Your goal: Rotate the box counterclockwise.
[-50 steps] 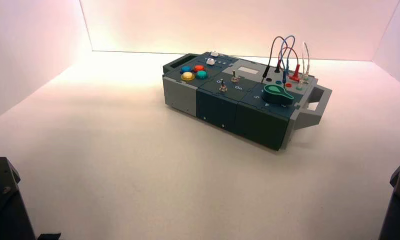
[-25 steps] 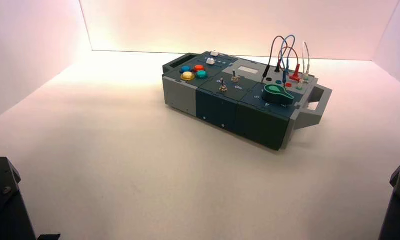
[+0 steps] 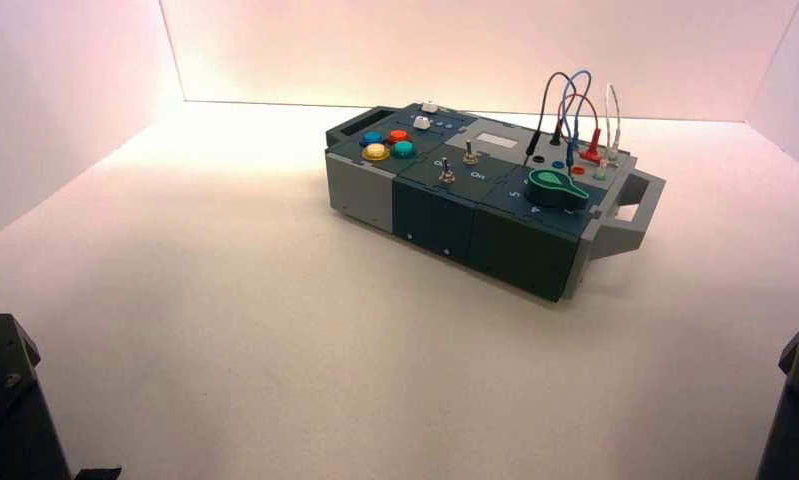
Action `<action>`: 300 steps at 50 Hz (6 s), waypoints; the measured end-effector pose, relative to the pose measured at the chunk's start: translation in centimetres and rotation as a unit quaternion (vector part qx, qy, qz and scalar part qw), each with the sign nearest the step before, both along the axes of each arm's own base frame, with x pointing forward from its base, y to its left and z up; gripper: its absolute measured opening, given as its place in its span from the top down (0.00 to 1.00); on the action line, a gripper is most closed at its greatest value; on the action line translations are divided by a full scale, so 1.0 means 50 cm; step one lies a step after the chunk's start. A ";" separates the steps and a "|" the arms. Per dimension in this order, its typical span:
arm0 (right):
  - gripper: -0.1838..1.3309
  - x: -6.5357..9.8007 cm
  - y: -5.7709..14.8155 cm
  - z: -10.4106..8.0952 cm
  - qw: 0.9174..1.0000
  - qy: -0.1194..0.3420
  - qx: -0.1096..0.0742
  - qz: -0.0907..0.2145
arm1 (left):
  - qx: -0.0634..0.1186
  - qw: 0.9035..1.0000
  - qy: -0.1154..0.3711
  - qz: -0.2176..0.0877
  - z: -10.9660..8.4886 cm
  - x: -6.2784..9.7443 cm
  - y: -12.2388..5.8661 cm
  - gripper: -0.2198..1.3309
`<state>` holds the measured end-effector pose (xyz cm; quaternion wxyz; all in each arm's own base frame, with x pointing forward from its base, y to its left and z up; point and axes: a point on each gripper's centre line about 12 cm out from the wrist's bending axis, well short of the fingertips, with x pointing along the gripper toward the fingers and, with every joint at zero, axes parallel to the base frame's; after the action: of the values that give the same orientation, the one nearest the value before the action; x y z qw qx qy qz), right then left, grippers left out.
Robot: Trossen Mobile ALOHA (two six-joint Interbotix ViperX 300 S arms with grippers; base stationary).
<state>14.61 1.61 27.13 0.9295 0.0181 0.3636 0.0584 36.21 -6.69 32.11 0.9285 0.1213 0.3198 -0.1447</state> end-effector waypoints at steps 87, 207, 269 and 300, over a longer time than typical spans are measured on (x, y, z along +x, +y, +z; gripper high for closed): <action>0.97 -0.031 0.033 -0.139 0.947 0.315 0.071 -0.004 | 0.095 0.952 0.188 -0.222 -0.312 0.205 -0.315 0.96; 0.97 0.068 0.094 -0.370 0.881 0.472 0.028 -0.014 | 0.089 0.936 0.242 -0.241 -0.500 0.285 -0.368 0.96; 0.97 0.143 0.082 -0.374 0.923 0.383 -0.034 0.017 | 0.096 0.927 0.298 -0.205 -0.542 0.237 -0.259 0.96; 0.97 0.156 0.082 -0.378 0.931 0.361 -0.040 0.024 | 0.092 0.942 0.256 -0.196 -0.495 0.224 -0.254 0.96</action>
<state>22.42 5.71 8.22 0.7337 -0.0080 0.6771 0.0561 47.41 -19.40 7.38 0.7533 0.2250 0.5287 -0.3200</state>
